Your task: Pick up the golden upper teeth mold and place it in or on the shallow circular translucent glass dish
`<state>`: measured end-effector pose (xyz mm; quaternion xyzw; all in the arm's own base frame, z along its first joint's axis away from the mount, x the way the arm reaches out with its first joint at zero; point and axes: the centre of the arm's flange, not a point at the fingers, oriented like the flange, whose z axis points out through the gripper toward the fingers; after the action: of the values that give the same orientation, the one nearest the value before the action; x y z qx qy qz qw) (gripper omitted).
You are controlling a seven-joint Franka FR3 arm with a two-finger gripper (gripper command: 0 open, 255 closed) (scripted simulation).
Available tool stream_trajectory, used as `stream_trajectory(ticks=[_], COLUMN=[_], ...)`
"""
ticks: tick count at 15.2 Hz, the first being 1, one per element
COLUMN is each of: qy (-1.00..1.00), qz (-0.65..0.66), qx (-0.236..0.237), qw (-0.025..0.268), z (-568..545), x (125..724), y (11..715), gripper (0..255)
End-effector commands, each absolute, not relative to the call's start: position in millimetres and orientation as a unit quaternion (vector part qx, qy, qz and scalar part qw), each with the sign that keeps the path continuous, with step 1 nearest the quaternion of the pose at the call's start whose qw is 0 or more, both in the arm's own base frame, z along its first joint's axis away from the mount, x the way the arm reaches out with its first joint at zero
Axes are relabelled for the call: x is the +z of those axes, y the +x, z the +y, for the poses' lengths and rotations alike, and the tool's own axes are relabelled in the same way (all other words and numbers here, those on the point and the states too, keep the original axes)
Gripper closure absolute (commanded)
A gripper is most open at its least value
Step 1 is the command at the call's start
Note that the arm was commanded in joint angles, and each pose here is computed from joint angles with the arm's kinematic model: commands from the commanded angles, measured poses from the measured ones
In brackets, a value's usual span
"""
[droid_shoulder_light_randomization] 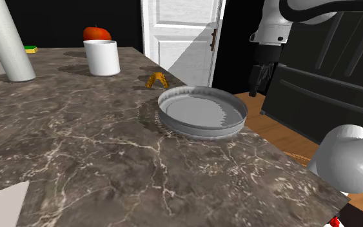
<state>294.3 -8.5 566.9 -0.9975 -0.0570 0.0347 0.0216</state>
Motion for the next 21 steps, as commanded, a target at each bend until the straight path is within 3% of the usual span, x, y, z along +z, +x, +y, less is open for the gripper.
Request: stream_trajectory(ticks=[1, 21], qy=[-0.998, -0.997], qz=[-0.057, 0.074], qx=[0.035, 0.012], qw=[0.022, -0.001], z=[-8.5, 232.4], x=[566.9, 634.6], y=[294.3, 385.6], gripper=[0, 0])
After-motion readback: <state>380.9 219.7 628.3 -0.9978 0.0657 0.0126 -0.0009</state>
